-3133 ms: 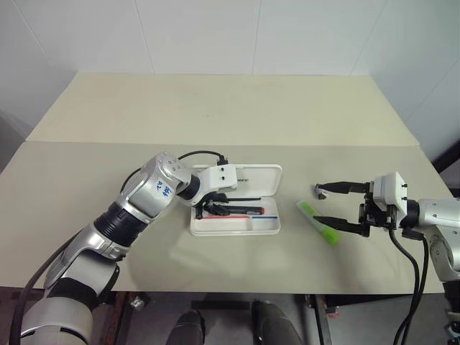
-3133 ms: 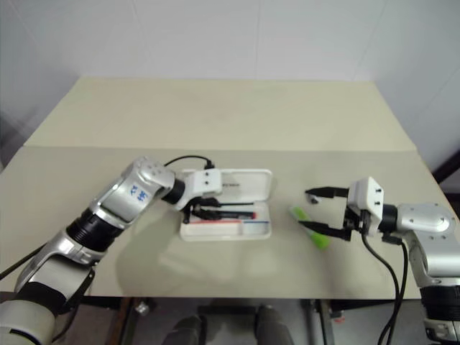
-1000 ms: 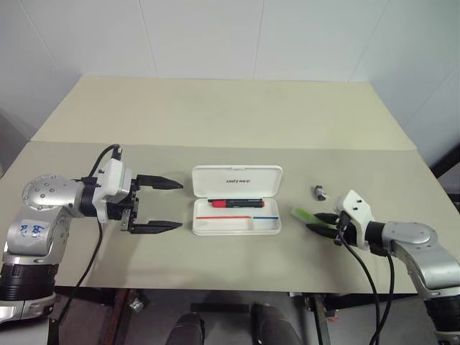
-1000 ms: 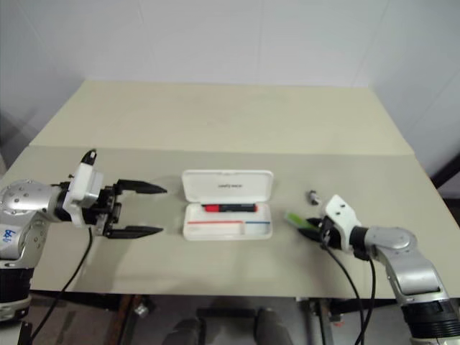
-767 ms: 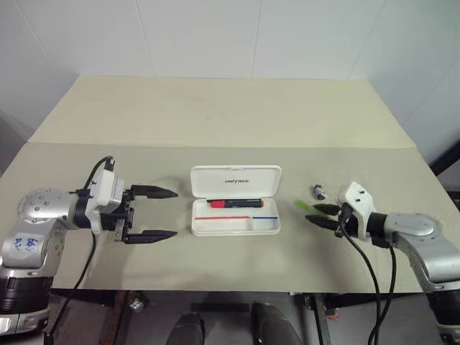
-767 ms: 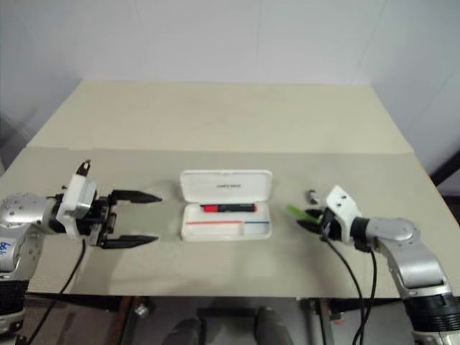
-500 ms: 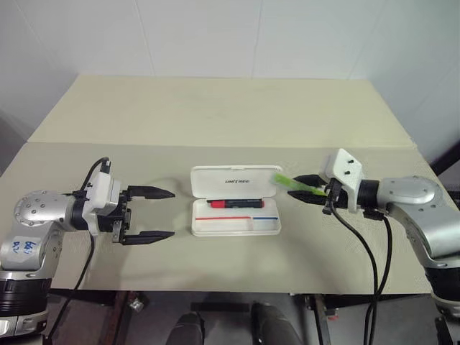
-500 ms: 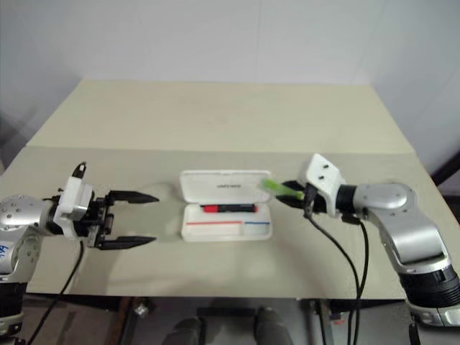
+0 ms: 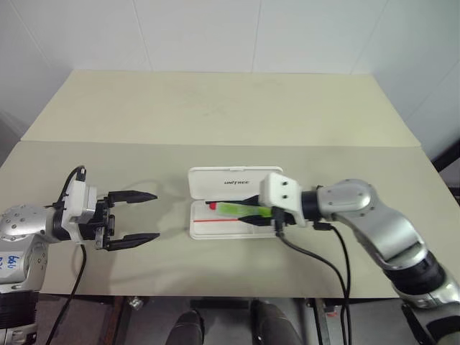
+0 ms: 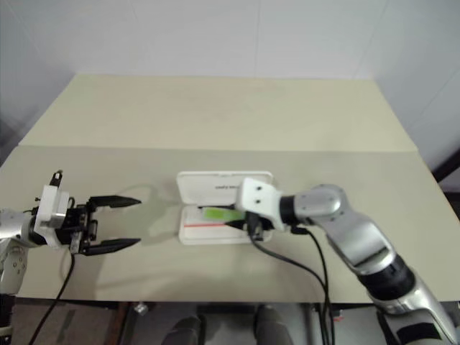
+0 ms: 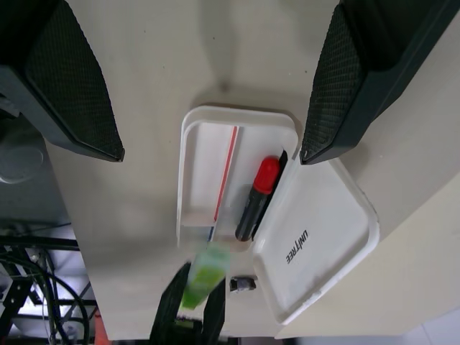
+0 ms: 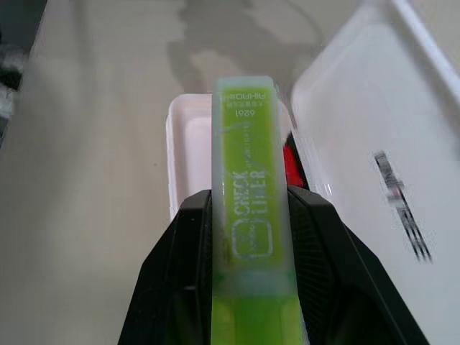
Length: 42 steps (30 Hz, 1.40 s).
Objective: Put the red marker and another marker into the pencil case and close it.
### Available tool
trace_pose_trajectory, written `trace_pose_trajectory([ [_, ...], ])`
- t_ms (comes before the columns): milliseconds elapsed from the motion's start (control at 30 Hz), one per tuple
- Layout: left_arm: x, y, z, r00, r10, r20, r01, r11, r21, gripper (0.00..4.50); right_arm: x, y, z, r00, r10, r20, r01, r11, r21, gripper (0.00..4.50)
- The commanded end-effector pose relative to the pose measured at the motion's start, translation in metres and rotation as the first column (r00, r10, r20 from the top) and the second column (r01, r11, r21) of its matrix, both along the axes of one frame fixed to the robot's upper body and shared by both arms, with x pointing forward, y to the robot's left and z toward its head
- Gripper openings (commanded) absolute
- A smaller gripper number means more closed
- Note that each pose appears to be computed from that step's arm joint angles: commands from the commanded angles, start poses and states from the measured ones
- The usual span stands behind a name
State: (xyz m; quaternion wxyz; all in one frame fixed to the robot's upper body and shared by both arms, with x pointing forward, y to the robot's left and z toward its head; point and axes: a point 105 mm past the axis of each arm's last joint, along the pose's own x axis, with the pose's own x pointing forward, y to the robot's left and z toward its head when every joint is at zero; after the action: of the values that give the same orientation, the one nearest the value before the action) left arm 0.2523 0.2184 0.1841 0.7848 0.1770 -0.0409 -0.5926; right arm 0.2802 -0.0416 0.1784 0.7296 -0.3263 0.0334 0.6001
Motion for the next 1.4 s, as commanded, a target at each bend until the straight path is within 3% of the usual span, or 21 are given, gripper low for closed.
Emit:
trace_pose_trajectory([
  [33, -0.007, -0.001, 0.012, 0.999, -0.009, 0.048, 0.011, 0.999, -0.039, 4.17, 0.000, 0.019, 0.002, 0.998, 0.024, 0.049, -0.024, 1.000, -0.007, 1.86],
  [500, -0.019, 0.005, 0.010, 0.998, 0.035, 0.045, -0.033, 0.999, -0.041, 4.17, 0.000, 0.027, -0.017, 0.991, 0.133, -0.010, -0.133, 0.988, -0.080, 1.86],
  [1400, -0.023, 0.005, 0.011, 0.996, 0.067, 0.058, -0.064, 0.997, -0.041, 4.17, 0.009, 0.041, -0.030, 0.981, 0.149, -0.127, -0.158, 0.985, -0.064, 1.86],
])
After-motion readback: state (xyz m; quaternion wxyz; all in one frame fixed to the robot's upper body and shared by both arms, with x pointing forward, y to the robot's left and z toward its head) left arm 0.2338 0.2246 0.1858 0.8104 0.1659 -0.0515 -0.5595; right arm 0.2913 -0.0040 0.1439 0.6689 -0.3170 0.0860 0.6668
